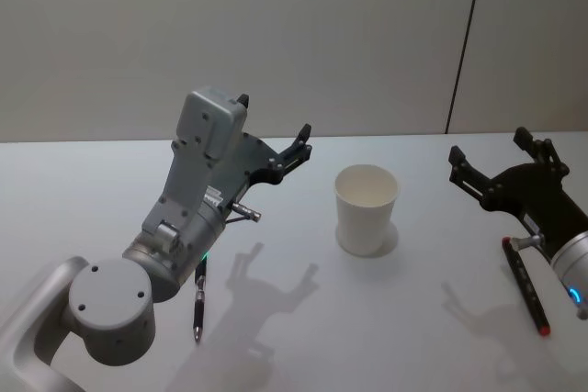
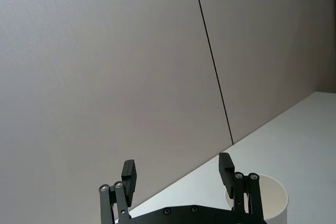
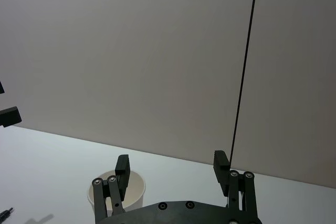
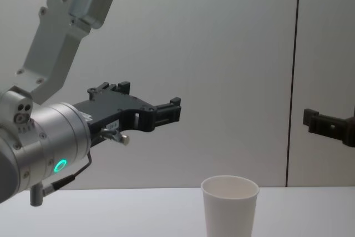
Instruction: Place the pen into the pen holder.
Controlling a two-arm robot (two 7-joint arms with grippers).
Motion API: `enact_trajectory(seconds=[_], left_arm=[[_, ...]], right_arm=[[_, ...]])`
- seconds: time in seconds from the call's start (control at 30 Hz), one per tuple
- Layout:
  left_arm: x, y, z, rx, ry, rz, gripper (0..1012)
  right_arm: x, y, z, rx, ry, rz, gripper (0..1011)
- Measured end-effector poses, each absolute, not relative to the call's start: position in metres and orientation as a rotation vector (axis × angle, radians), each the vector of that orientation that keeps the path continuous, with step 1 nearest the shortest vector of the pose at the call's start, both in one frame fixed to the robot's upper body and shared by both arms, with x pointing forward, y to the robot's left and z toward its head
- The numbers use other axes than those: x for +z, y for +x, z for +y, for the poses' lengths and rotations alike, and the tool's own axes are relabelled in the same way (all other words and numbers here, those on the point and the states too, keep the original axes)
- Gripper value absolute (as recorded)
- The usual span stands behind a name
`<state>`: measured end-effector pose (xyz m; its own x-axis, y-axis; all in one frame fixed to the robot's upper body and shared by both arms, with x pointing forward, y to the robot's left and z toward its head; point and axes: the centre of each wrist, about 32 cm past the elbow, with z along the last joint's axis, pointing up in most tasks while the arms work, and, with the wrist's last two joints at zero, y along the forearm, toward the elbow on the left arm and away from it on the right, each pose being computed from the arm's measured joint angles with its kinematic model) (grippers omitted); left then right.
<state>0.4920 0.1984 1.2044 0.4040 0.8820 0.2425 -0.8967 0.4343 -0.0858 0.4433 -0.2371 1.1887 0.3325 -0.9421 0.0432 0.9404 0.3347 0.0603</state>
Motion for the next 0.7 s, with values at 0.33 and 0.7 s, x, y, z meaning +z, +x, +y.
enact_trajectory(seconds=[0.33,0.7], left_arm=[[1.2044,0.4920,0.1984,1.124,0.061,-0.267,1000],[1.2044,0.4920,0.1984,1.124,0.061,-0.268,1000]], right_arm=[[1.1887,0.4433,-0.2371,-1.230,0.026,-0.075,1001],[1.1887,0.4433,-0.2371,-1.230,0.026,-0.075,1001]])
